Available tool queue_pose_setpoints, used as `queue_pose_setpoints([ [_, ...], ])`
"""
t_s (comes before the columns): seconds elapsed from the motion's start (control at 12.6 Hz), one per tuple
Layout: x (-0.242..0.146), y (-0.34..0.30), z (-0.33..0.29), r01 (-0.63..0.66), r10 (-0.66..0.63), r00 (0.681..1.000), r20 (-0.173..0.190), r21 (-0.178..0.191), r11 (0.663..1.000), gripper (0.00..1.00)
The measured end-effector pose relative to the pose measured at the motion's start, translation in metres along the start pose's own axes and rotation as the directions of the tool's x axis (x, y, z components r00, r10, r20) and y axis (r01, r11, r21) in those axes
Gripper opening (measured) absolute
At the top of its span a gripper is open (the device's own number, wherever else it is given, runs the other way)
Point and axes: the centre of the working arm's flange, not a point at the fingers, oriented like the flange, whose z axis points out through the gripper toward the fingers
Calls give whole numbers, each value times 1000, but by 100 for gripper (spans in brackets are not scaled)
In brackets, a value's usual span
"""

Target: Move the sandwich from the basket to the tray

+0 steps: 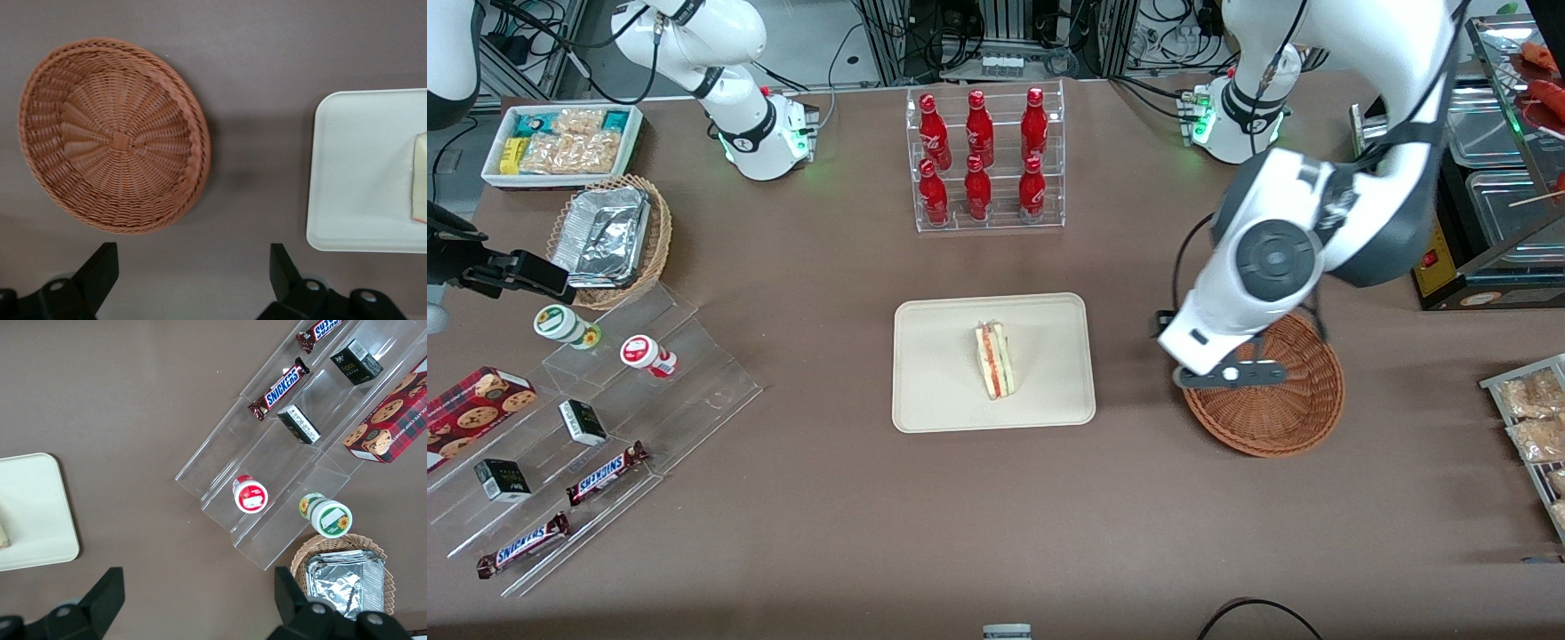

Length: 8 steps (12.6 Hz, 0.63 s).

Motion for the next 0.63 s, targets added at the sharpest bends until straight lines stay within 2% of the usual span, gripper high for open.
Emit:
queue_pose_setpoints([
  [0.4,-16,-63,-34,-73,73,997,9,-1,997,100],
  [0.63,-34,-124,-60,-115,116,993,31,-27,993,100],
])
